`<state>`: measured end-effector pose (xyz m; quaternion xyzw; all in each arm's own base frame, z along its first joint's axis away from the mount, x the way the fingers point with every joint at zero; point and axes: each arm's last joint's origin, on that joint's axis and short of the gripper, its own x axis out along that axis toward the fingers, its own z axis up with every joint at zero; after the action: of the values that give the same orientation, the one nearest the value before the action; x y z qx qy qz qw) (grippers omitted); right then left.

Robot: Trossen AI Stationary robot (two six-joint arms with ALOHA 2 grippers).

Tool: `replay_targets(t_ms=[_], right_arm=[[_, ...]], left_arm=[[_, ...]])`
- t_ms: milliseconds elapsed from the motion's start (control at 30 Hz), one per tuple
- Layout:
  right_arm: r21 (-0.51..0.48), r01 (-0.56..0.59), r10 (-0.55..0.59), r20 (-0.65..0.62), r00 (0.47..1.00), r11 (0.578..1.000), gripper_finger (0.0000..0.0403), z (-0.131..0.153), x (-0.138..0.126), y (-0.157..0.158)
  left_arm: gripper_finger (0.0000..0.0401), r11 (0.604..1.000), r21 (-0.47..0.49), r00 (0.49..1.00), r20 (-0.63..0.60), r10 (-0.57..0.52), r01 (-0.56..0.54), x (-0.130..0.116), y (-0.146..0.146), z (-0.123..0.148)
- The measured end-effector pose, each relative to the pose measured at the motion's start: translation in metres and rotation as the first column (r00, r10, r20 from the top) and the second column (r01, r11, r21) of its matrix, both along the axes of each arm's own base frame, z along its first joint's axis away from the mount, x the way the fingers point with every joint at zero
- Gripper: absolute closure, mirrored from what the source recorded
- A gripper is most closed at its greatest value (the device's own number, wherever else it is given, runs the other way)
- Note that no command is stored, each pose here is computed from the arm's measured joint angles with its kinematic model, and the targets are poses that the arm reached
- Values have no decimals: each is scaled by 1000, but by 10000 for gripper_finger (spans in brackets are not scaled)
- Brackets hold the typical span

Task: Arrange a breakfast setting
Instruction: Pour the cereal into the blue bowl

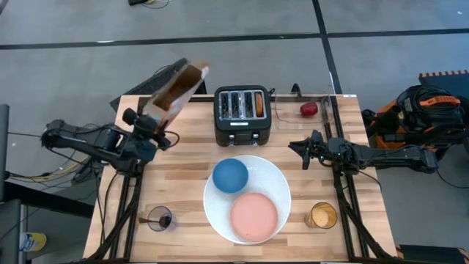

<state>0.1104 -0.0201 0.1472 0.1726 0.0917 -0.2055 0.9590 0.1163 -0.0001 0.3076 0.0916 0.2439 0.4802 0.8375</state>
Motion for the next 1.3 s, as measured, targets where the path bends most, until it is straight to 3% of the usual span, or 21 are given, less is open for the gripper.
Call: replay_targets(t_ms=[300,600,933,1300], right_arm=[[0,0,0,0,1000,1000,312,0,0,0],[0,0,0,0,1000,1000,312,0,0,0],[0,-1,1,0,1000,1000,312,0,0,0],[0,0,0,0,1000,1000,312,0,0,0]], left_arm=[[186,986,18,985,-51,-167,168,-5,-15,1],[186,948,-29,934,-168,-316,315,-2,-23,-2],[186,916,-21,879,-276,-390,400,-2,-25,-3],[186,870,80,779,-489,-392,487,-2,-25,-2]])
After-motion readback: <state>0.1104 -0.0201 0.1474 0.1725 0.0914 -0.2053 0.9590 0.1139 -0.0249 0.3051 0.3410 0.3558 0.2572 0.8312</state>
